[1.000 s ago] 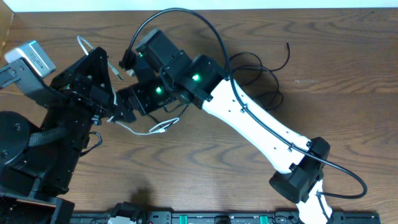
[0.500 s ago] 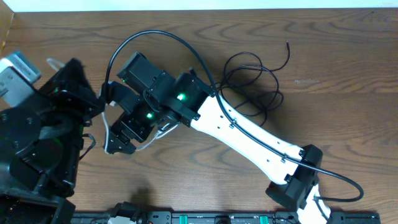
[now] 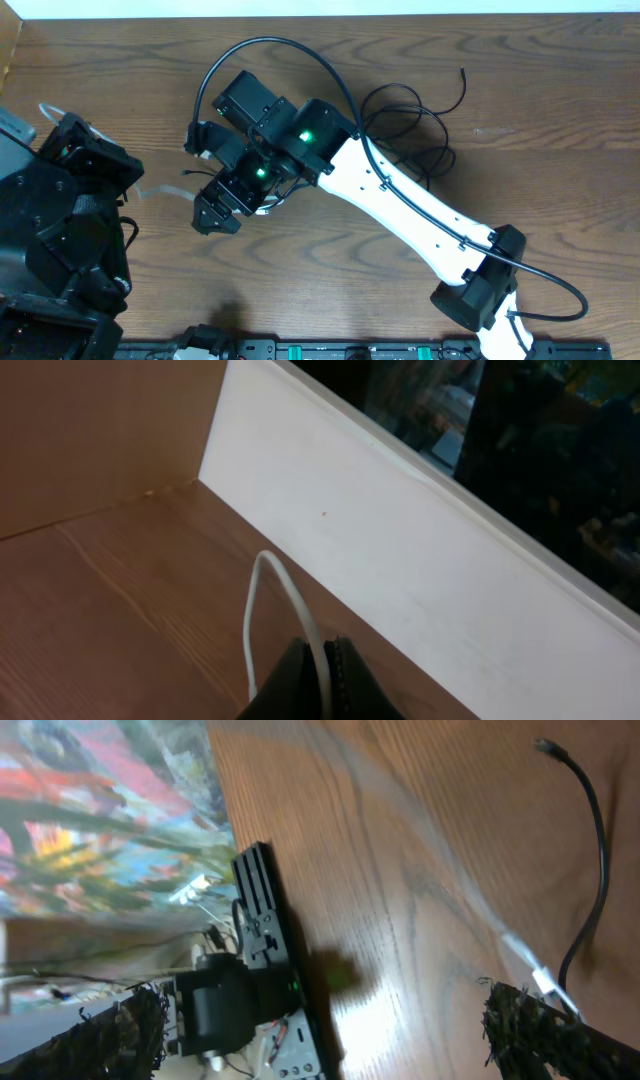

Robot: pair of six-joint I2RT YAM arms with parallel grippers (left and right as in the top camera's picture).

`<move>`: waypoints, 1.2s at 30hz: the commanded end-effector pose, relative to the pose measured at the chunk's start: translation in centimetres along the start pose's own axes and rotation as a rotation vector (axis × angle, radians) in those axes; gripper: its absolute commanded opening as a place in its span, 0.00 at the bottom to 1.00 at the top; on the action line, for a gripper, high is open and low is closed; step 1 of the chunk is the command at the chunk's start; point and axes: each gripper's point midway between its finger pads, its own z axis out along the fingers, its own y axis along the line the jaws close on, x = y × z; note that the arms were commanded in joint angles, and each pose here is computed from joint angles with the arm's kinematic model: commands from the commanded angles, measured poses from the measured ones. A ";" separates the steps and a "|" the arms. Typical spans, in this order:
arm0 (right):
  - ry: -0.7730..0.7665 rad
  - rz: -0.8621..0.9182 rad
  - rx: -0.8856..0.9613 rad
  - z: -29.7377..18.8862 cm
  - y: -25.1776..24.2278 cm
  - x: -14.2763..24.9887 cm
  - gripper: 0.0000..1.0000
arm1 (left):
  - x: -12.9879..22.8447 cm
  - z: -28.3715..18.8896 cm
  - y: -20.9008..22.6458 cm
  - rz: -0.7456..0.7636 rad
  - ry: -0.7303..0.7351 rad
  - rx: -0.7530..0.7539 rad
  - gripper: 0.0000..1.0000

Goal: Untangle cables

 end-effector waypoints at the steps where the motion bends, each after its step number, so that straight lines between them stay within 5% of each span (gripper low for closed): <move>1: 0.006 -0.141 0.059 0.9 -0.1 0.0 0.99 | -0.6 -0.1 0.3 -0.005 -0.023 -0.022 0.07; 17: -0.195 -0.291 0.119 2.0 0.8 -5.3 0.99 | -1.2 -1.6 -2.2 -0.086 0.018 0.130 0.07; 25: -0.259 -0.339 0.059 3.4 1.1 -7.2 0.85 | -1.0 -1.6 -2.3 -0.107 0.032 0.134 0.07; 27: -0.275 -0.354 0.032 3.5 1.7 -7.5 0.74 | -1.0 -1.6 -2.3 -0.124 0.032 0.134 0.07; 30: -0.286 -0.344 0.030 3.4 1.8 -7.8 0.46 | -1.1 -1.6 -2.3 -0.127 0.031 0.135 0.08; 33: -0.284 -0.341 0.037 3.4 1.7 -7.8 0.04 | -1.1 -1.6 -2.3 -0.127 0.030 0.135 0.08; 36: -0.297 -0.325 0.036 3.0 1.7 -8.0 0.01 | -1.0 -1.6 -2.1 -0.092 0.031 0.127 0.08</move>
